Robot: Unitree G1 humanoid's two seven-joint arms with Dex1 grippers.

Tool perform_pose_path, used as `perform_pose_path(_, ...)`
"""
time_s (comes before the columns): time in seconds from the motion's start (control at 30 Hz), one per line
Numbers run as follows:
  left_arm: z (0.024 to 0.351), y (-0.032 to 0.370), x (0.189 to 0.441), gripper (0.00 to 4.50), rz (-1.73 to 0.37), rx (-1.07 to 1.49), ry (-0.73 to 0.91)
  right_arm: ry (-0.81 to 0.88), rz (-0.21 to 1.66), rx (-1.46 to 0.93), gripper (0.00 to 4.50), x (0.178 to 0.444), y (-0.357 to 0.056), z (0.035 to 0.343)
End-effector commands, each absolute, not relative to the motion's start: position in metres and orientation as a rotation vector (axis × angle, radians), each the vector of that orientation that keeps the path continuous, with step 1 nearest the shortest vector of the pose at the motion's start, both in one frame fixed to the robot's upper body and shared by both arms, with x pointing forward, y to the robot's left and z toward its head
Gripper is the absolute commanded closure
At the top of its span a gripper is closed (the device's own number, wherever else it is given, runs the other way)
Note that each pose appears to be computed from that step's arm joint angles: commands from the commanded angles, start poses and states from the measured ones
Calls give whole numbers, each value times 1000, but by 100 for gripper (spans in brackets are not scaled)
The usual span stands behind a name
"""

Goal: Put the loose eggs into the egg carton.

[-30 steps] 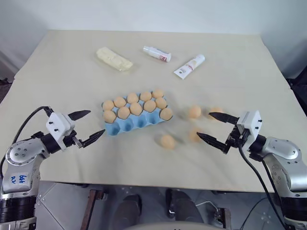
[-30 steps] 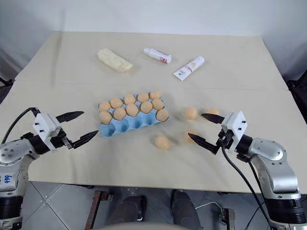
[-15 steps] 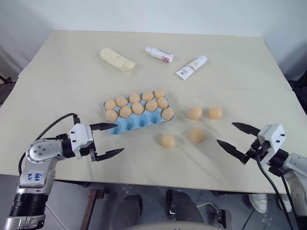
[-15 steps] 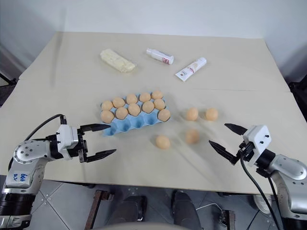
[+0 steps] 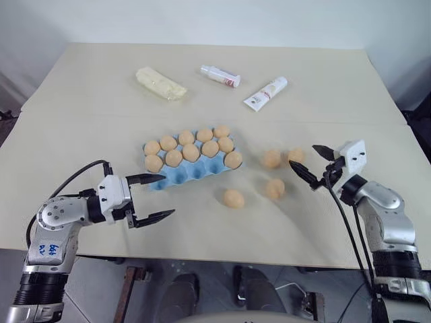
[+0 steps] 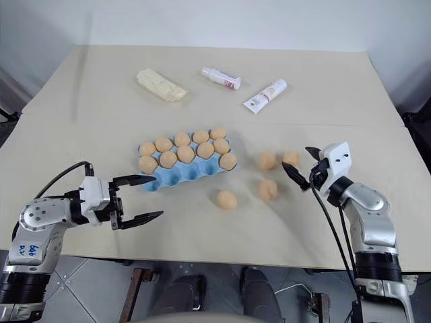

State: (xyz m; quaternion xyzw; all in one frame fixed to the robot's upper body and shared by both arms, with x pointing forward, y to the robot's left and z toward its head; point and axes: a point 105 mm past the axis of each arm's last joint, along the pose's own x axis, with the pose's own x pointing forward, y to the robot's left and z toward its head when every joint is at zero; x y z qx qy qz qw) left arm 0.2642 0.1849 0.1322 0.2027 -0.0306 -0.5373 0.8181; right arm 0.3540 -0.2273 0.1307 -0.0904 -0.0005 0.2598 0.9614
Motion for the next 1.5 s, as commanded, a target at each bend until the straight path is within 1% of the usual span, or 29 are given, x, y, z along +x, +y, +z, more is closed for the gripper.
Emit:
perform_pose_path(0.03,141,189,263,6,-1116,452,-95,-18,495,-187,0,366,-229,133)
perform_pose_path(0.2,142,191,262,6,-1083,445,-103,-20,483,-173,0,381,-226,129)
perform_pose_path(0.3,142,193,262,0,-1066,446,-102,-30,486,-176,65,385,-224,130)
perform_pose_path(0.33,142,194,262,0,-1060,446,-102,-35,497,-171,96,386,-222,130)
perform_pose_path(0.47,143,197,264,0,-1033,441,-106,-53,514,-179,247,389,-216,134)
perform_pose_path(0.5,143,198,264,0,-1024,440,-107,-57,516,-181,264,389,-215,136)
perform_pose_path(0.57,144,202,264,0,-995,434,-110,-80,529,-185,264,389,-211,143)
perform_pose_path(0.7,155,223,271,0,-839,387,-139,-171,625,-206,264,384,-188,174)
perform_pose_path(0.8,156,248,270,0,-701,350,-133,-222,738,-170,264,381,-149,198)
perform_pose_path(0.87,143,259,262,0,-670,397,-80,-224,829,-157,264,377,-117,205)
perform_pose_path(0.93,132,263,254,0,-663,415,-43,-204,893,-135,264,372,-94,205)
perform_pose_path(1.0,130,265,252,0,-642,391,-43,-189,945,-148,264,367,-78,200)
perform_pose_path(1.17,128,265,247,0,-602,367,-53,-154,1120,-195,264,344,-22,174)
perform_pose_path(1.3,129,263,247,0,-598,365,-58,-131,1200,-133,264,334,-1,171)
perform_pose_path(1.33,128,262,247,0,-600,365,-58,-121,1234,-123,212,330,3,170)
perform_pose_path(1.4,129,258,248,0,-608,363,-65,-130,1244,-146,159,328,7,169)
perform_pose_path(1.43,130,257,249,0,-613,362,-69,-135,1236,-158,118,328,7,169)
perform_pose_path(1.5,131,253,251,0,-626,362,-78,-141,1219,-171,52,330,2,171)
